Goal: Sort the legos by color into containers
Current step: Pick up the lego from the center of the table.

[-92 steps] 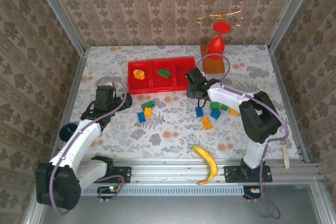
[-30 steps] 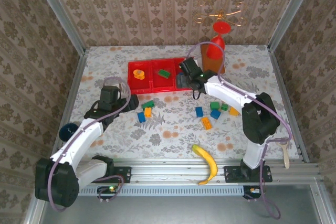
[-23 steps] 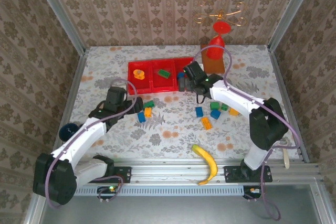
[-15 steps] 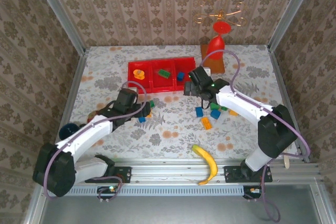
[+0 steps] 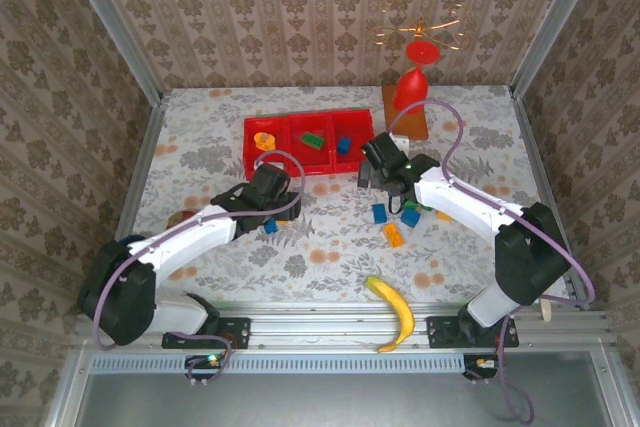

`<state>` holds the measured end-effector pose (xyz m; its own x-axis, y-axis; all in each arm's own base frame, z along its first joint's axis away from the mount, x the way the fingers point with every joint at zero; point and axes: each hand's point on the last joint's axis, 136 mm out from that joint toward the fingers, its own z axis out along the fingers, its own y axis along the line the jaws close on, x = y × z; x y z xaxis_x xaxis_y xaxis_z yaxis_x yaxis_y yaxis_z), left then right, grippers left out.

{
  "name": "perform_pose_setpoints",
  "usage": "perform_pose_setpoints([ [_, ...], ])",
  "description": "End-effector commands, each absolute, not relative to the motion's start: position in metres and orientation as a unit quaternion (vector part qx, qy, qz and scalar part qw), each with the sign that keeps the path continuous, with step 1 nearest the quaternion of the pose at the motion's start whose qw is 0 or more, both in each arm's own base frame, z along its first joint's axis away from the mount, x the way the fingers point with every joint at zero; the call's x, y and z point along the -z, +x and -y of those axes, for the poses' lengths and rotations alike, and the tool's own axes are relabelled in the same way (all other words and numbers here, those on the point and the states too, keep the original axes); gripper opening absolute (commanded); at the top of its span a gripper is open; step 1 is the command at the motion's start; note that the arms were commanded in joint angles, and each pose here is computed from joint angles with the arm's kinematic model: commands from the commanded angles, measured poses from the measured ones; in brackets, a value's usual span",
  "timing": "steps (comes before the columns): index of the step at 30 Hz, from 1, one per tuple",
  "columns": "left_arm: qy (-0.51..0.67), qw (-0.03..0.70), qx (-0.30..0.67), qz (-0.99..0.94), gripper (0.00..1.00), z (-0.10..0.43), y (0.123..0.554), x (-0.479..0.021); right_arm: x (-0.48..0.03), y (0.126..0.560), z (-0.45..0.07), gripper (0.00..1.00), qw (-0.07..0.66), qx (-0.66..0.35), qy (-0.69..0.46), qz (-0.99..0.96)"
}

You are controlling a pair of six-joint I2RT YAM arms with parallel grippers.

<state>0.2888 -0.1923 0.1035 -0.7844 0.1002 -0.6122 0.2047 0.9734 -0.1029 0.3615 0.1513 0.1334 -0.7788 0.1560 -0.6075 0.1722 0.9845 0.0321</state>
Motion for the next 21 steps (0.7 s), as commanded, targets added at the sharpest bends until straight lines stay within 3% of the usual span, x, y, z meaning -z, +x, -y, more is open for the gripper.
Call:
perform_pose_setpoints([
  [1,0.075,0.313,0.062,-0.945,0.74,0.194,0.290,-0.103,-0.136,0.357,-0.137,1.00,0.326,0.034,0.108,-0.939],
  [8,0.078,0.296,0.044,-0.951,0.64,0.200,0.291,-0.090,-0.137,0.356,-0.135,1.00,0.328,0.034,0.111,-0.938],
  [21,0.077,0.268,0.002,-0.960,0.56,0.195,0.297,-0.065,-0.136,0.353,-0.133,1.00,0.332,0.030,0.115,-0.936],
])
